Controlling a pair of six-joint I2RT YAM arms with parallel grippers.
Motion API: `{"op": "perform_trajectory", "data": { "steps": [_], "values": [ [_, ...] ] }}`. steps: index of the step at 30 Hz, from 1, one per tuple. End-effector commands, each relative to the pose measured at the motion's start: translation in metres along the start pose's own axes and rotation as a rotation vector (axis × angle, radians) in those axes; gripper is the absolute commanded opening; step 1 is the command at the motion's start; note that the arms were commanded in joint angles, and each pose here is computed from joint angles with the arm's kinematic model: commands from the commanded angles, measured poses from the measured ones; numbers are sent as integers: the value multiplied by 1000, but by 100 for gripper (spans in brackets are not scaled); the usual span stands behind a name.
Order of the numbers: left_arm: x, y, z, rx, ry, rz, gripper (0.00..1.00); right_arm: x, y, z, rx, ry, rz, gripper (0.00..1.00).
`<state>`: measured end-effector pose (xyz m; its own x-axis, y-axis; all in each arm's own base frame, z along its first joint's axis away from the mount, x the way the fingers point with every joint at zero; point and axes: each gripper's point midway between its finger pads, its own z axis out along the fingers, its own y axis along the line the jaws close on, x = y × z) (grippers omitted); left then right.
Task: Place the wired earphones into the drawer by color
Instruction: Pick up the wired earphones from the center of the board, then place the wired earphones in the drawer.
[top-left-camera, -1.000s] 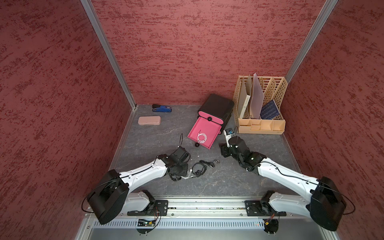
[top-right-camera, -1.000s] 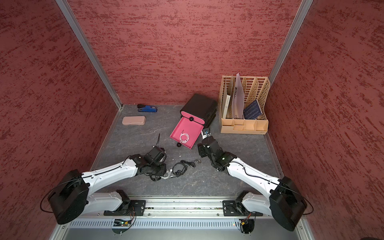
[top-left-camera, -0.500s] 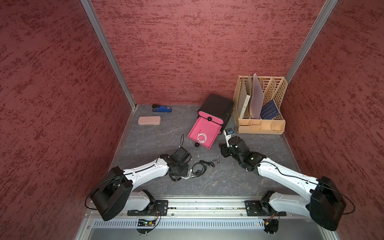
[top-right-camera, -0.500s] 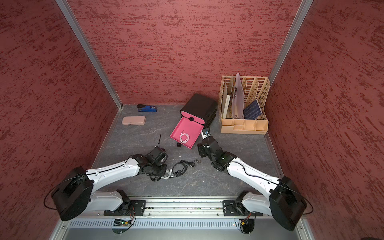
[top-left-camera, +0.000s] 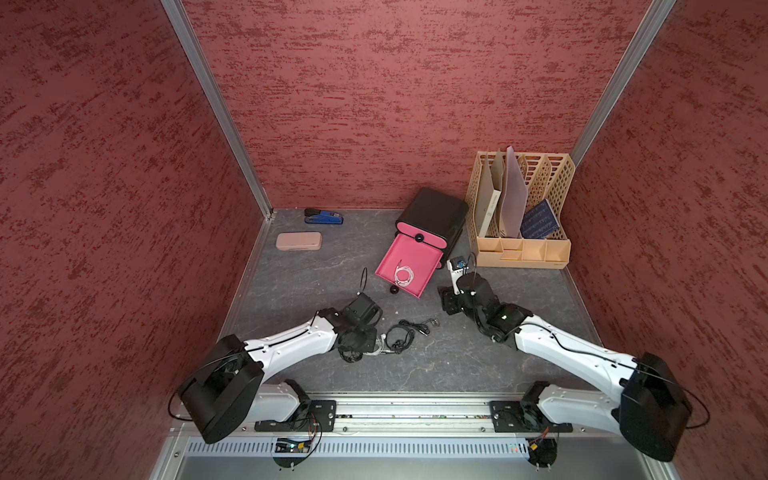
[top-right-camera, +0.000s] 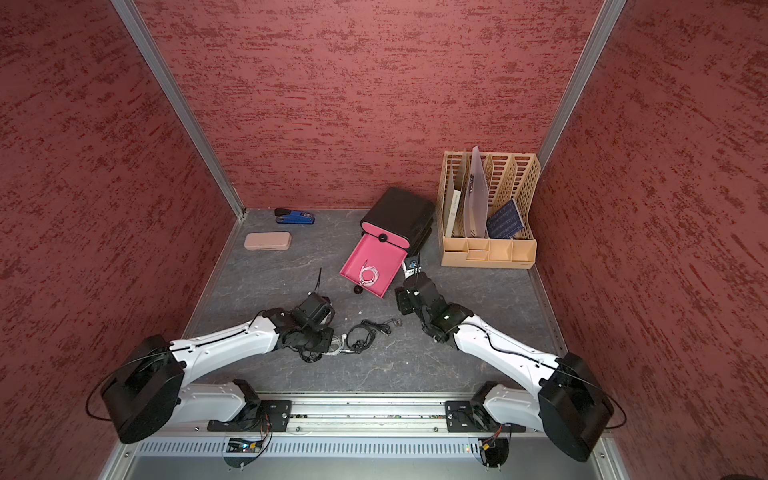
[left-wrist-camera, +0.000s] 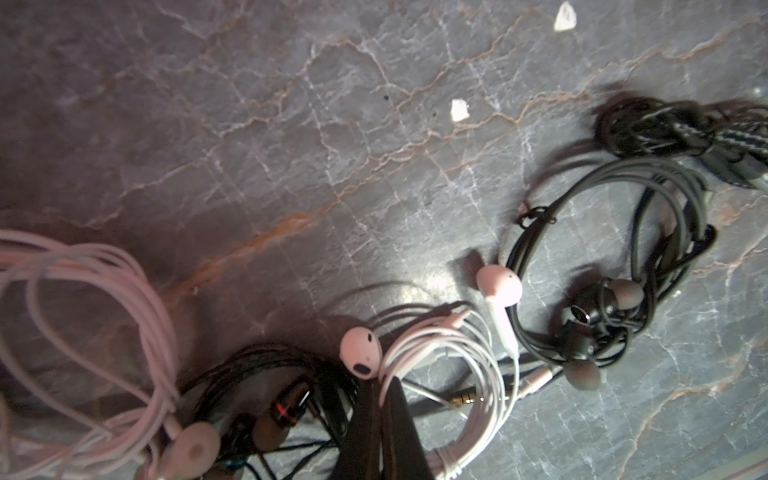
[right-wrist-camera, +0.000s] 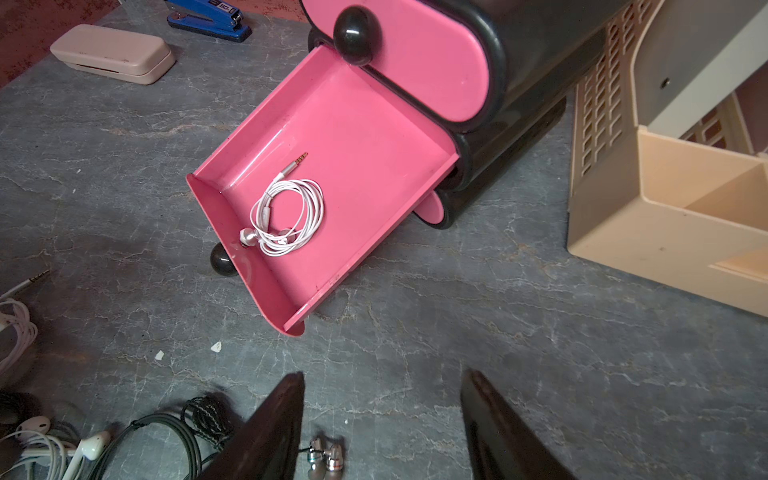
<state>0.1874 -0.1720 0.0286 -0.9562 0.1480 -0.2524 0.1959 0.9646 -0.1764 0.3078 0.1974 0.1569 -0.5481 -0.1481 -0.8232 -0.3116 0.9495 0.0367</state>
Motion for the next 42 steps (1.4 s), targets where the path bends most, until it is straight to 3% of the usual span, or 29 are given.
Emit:
{"op": "perform_trajectory", "data": {
  "steps": [1,12,18,35,42],
  "values": [
    [-9,-3,-14,-9,-39,24,0,-6,-5,0,27,-26,9,64],
    [-35,1,-57,-62,-194,28,0,-7,-7,-2,35,-33,11,65],
    [-51,-5,-85,-30,-290,36,0,-8,-9,-3,44,-38,14,65],
    [-134,-66,-143,147,-565,118,0,-17,-26,-19,107,-109,47,65],
    [-174,-88,-150,200,-641,144,0,-19,-34,-26,140,-138,59,65]
  ]
}}
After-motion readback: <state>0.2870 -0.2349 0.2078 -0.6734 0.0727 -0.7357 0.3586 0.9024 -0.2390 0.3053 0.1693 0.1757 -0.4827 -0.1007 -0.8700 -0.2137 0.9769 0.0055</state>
